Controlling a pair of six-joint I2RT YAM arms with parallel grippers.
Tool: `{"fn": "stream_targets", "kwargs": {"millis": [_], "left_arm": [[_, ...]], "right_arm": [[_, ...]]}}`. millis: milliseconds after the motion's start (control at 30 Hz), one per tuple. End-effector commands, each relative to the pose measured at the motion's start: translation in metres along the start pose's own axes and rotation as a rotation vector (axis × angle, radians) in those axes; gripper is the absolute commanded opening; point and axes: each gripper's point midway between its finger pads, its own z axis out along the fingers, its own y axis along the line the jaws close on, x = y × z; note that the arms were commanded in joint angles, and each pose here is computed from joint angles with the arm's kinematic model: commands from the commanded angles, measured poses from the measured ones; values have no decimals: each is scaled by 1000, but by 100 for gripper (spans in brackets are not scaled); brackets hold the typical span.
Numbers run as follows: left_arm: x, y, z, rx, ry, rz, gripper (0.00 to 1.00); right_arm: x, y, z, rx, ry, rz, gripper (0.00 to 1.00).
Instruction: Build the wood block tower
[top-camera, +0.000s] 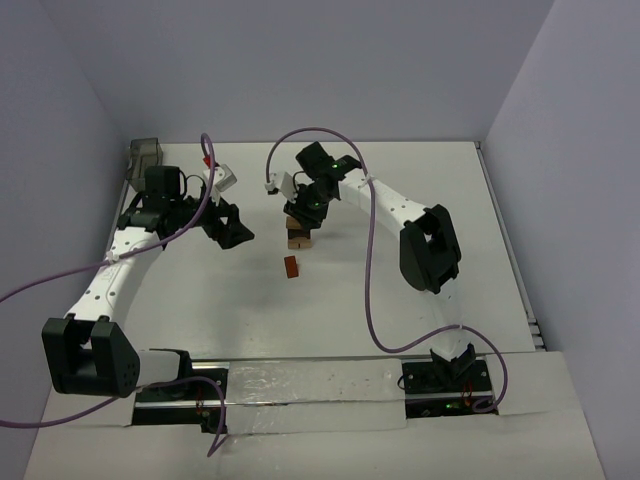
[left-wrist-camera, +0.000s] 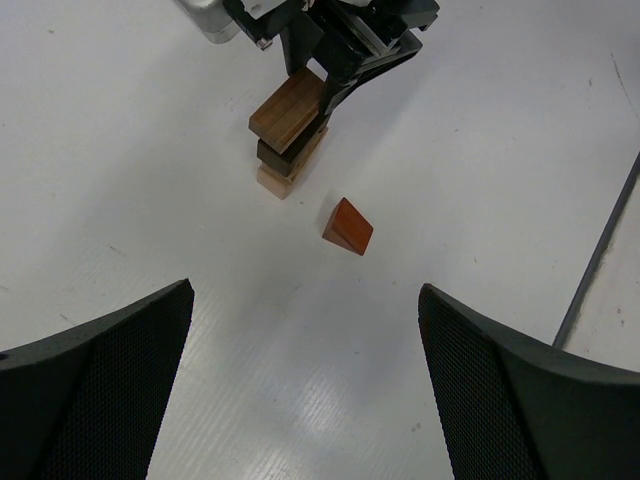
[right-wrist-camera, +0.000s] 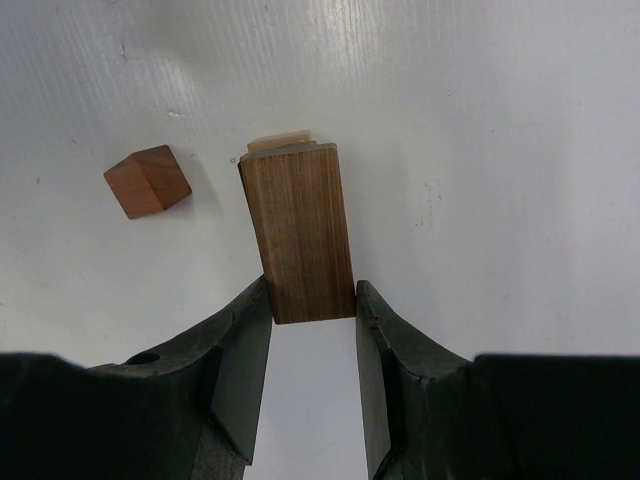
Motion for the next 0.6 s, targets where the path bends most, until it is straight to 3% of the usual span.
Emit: {"fn": "stream_targets", "kwargs": {"millis": [0, 567], "left_arm": [[-25, 2, -3, -2, -50, 51, 99], [-23, 1, -2, 7, -49, 51, 99]], "right_arm": [[-11, 0, -5, 3, -16, -33, 16], [-6, 2, -3, -13, 1, -68, 23]]}}
